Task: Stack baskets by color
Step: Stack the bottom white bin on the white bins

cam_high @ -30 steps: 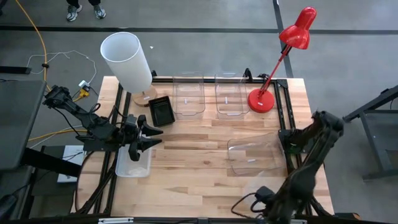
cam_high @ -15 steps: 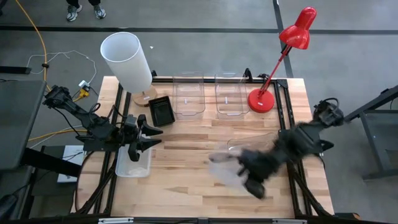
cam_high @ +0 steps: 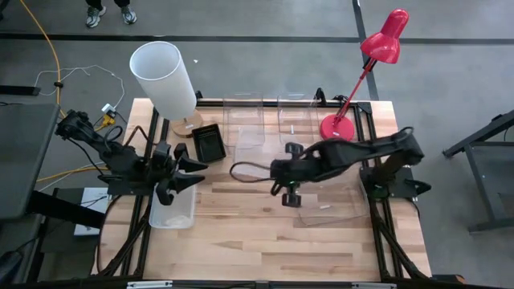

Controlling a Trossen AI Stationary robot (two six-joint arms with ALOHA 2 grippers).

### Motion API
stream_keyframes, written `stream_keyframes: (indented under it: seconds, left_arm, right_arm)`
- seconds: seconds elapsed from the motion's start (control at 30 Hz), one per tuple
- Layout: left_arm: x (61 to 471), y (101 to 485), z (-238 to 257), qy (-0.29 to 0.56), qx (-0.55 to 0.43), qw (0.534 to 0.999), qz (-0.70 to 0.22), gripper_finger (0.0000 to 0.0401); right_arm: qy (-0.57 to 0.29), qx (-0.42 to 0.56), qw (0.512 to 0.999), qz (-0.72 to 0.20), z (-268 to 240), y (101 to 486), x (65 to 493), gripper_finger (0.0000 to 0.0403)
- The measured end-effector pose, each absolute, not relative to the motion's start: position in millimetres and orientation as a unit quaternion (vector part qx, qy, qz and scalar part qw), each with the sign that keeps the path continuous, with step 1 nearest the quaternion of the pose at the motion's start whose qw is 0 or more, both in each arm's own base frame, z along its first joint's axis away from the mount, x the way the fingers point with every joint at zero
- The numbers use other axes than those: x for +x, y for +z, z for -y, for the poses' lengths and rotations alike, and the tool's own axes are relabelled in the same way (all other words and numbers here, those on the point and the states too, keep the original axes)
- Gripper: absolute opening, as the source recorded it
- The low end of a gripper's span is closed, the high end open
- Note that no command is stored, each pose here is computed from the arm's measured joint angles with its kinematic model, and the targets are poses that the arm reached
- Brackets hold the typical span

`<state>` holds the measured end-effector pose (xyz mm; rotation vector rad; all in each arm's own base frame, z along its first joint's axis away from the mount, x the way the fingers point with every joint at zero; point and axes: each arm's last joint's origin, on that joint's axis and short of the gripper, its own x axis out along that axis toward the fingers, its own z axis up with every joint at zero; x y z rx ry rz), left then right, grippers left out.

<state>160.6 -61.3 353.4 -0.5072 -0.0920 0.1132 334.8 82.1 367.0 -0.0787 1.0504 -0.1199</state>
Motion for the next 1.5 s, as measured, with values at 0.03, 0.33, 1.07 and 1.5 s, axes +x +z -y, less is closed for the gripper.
stream_keyframes:
  seconds: [0.03,0.33,1.07,1.5]
  left_arm:
    - [163,356,62,0.068,-0.254,0.964,0.041,0.019]
    - [200,344,47,0.249,-0.331,0.905,-0.095,0.0175]
    - [235,315,-4,0.321,-0.368,0.857,-0.167,0.0143]
    - [235,310,-6,0.304,-0.334,0.867,-0.211,0.0004]
  right_arm:
    - [-0.068,-0.054,0.857,-0.508,-83,361,340,0.0]
    - [-0.138,-0.11,0.836,-0.519,-87,324,369,0.0]
    - [-0.13,-0.109,0.84,-0.515,-94,311,380,0.0]
    - [-0.114,-0.057,0.86,-0.494,-97,325,384,0.0022]
